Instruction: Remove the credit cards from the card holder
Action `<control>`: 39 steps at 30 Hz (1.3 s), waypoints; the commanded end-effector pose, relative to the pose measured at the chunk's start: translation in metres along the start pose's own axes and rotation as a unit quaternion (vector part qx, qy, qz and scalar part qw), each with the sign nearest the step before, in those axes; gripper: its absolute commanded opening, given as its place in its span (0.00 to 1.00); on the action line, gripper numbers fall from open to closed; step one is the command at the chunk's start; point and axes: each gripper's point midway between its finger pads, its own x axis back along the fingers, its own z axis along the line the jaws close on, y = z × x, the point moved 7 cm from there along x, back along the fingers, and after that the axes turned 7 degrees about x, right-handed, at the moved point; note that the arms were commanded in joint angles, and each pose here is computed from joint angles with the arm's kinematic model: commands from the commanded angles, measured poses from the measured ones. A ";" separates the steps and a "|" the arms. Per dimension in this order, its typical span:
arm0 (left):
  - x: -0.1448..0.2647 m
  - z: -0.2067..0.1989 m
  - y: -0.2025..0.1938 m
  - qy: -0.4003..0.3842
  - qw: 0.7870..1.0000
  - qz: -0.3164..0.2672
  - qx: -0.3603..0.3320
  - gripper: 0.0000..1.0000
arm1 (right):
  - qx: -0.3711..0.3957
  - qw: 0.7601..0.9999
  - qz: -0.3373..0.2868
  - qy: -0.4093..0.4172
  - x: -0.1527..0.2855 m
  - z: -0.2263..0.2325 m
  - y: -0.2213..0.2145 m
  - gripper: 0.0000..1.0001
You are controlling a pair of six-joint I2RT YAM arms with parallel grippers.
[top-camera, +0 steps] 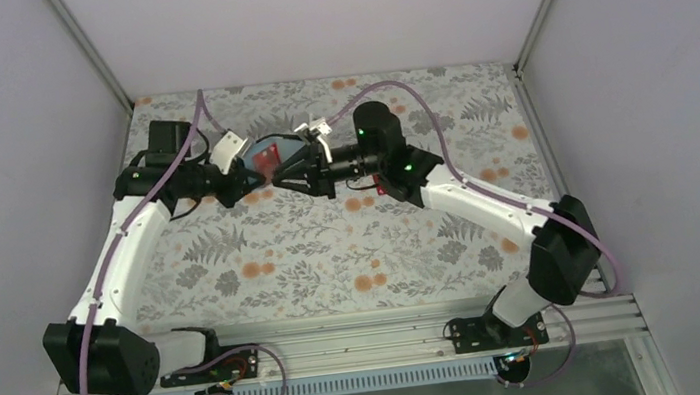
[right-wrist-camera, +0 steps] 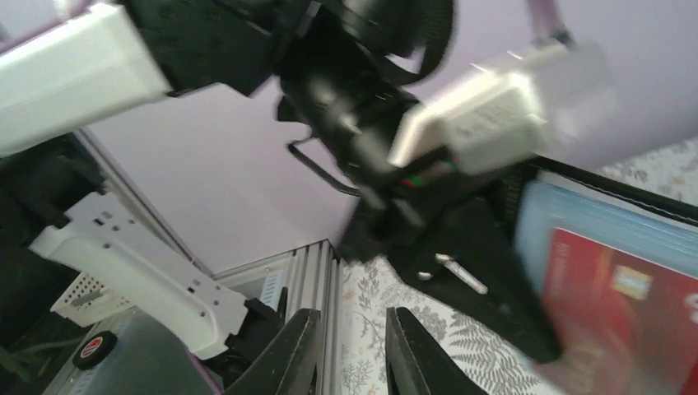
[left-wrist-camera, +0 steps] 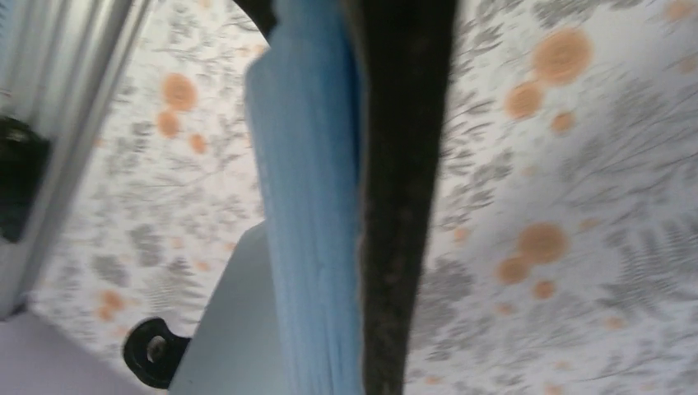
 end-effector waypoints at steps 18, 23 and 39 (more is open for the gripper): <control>0.048 -0.079 -0.011 -0.234 0.959 -0.091 -0.132 0.02 | 0.033 0.999 0.028 -0.025 0.028 -0.005 0.004 0.23; 0.050 -0.082 -0.013 -0.241 0.956 -0.094 -0.138 0.03 | 0.031 0.999 0.029 -0.029 0.030 -0.007 0.001 0.23; 0.053 -0.086 -0.014 -0.255 0.951 -0.099 -0.147 0.02 | 0.030 0.999 0.030 0.004 0.028 -0.003 0.001 0.24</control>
